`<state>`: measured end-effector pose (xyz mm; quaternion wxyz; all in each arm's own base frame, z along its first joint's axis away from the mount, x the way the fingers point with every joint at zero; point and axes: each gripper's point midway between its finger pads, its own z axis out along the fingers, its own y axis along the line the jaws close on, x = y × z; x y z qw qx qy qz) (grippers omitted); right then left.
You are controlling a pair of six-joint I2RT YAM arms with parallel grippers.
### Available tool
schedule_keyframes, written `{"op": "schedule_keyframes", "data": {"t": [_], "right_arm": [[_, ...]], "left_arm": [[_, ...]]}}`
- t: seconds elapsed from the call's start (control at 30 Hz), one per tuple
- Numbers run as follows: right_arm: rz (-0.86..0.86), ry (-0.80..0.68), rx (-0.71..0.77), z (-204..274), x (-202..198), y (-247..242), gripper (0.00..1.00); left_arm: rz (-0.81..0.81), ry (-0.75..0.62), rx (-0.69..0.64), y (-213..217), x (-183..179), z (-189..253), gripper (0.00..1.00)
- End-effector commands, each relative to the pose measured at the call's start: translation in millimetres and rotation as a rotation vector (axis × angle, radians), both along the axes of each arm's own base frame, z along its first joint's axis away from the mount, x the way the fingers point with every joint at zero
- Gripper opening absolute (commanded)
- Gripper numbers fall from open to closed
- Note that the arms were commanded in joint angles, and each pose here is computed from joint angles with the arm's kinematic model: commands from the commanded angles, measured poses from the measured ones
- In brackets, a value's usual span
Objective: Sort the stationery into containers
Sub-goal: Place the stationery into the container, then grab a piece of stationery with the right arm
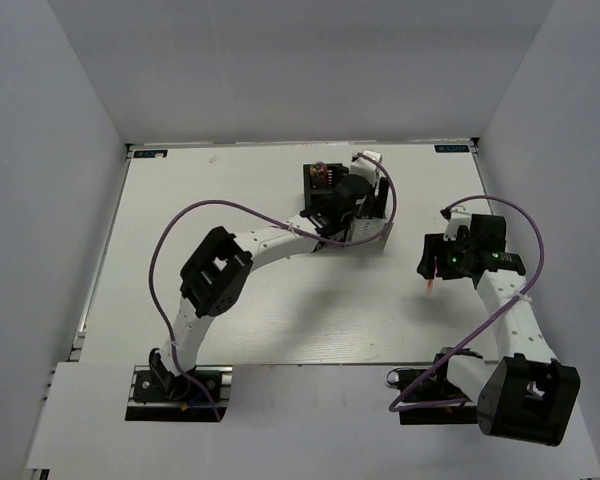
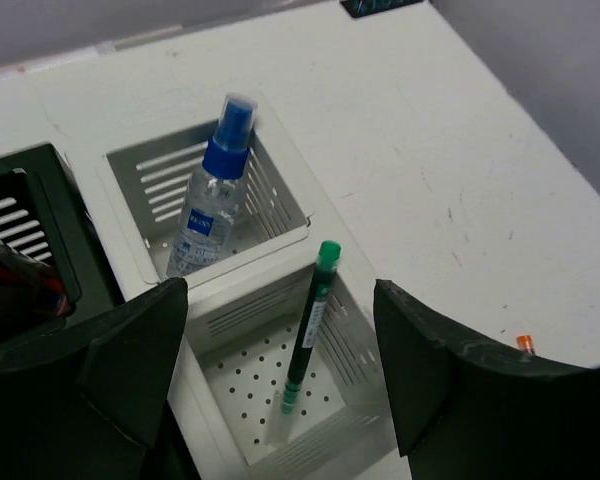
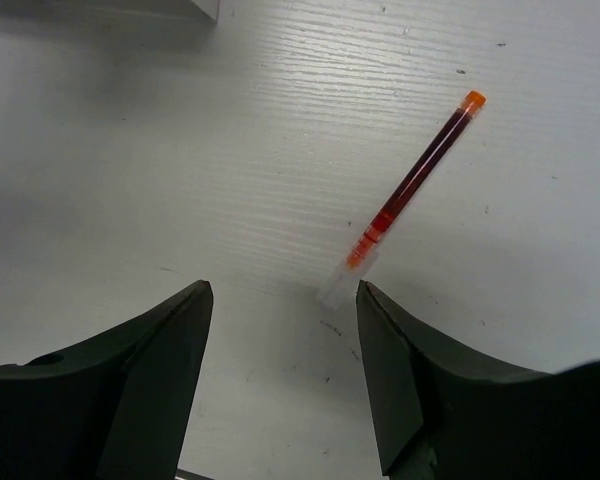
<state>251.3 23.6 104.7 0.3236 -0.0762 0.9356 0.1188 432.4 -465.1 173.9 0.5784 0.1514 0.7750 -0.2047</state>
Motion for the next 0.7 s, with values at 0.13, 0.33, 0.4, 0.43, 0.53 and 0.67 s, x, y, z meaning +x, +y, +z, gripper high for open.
{"op": "schedule_keyframes", "data": {"t": [0.13, 0.33, 0.4, 0.43, 0.53, 0.67], "right_arm": [[-0.107, 0.060, -0.065, -13, 9, -21, 0.58], [-0.194, 0.157, -0.111, -31, 9, -36, 0.56], [-0.205, 0.182, -0.111, -33, 12, -37, 0.56], [-0.210, 0.211, -0.107, -38, 12, -36, 0.55], [-0.224, 0.220, -0.116, -35, 27, -41, 0.55], [-0.239, 0.209, -0.123, -31, 45, -44, 0.55]], "left_arm": [[-0.048, -0.148, -0.169, 32, -32, 134, 0.90], [-0.113, -0.132, -0.165, 102, -101, 154, 1.00], [-0.108, -0.078, -0.151, 124, -121, 141, 1.00], [-0.103, -0.053, -0.153, 144, -138, 133, 1.00], [-0.046, 0.090, -0.137, 181, -167, 78, 1.00], [0.037, 0.150, -0.225, 225, -196, 55, 1.00]]}}
